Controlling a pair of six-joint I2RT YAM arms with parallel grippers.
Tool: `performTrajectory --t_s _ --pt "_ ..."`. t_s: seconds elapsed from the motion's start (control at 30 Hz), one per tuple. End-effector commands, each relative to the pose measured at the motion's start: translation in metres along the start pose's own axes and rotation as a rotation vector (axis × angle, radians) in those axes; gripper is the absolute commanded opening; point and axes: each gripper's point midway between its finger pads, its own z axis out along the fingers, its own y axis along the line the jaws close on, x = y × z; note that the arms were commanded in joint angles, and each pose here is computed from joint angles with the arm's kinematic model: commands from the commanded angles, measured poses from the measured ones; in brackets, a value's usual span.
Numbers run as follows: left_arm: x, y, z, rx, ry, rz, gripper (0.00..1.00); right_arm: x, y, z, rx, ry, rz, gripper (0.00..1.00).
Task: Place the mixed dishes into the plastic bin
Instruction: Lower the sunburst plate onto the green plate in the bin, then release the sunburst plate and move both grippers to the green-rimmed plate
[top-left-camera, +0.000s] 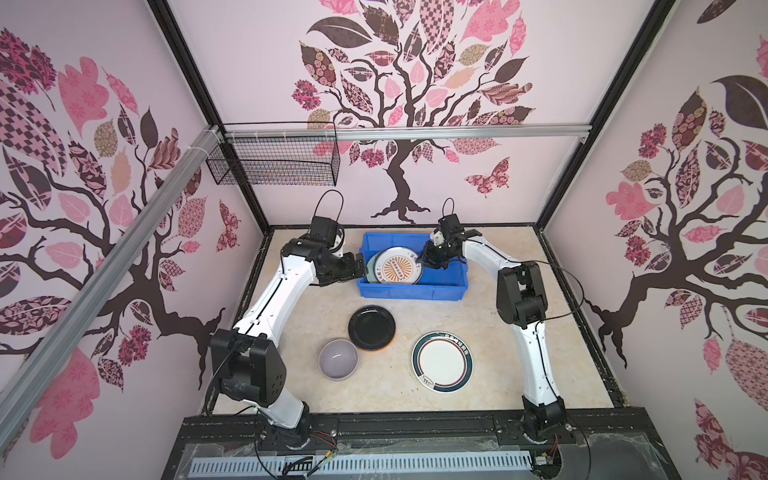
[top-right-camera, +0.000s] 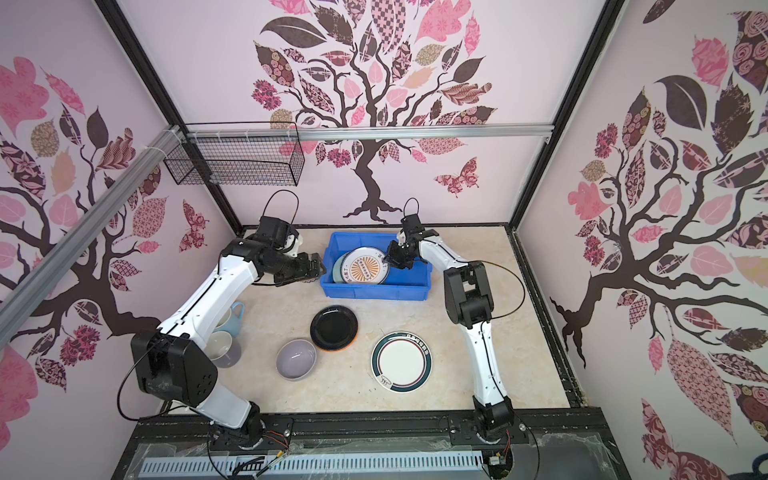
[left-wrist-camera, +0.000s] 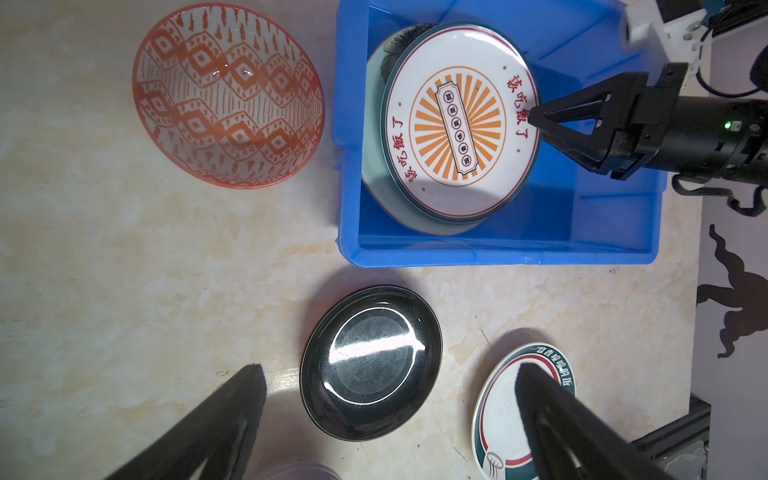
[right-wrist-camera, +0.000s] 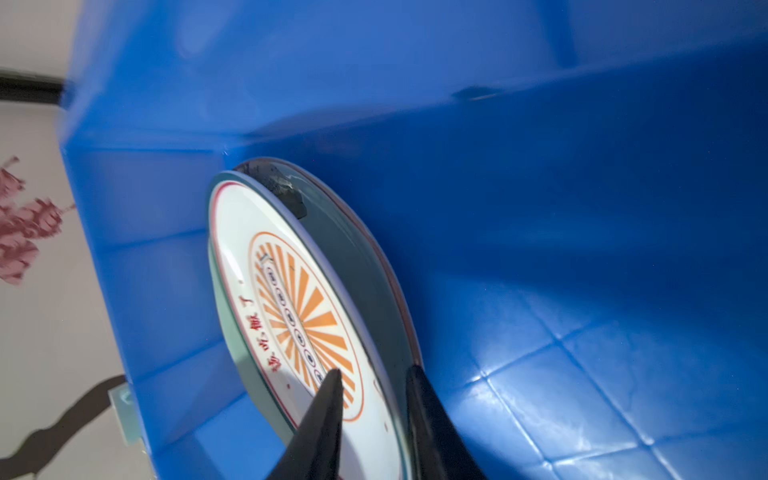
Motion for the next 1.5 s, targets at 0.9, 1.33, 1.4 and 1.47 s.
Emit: performTrajectory --t_s 0.9,1.33,1.4,1.47 --pt "0.063 -0.056 -0.004 0.121 0.085 0.140 0.94 0.061 0.017 -0.160 0.097 -0.145 -0.150 0.43" --pt "0.208 -0.092 0.037 0.103 0.244 0.213 0.87 0.245 -0.098 -0.162 0.124 -0.015 0.097 0.41" --pt "0.226 -0.093 0.046 0.090 0.260 0.230 0.86 0.257 -0.112 -0.163 0.149 -0.026 0.122 0.40" --pt "0.235 -0.093 0.052 0.073 0.263 0.244 0.86 0.264 -0.121 -0.164 0.162 -0.043 0.139 0.41"
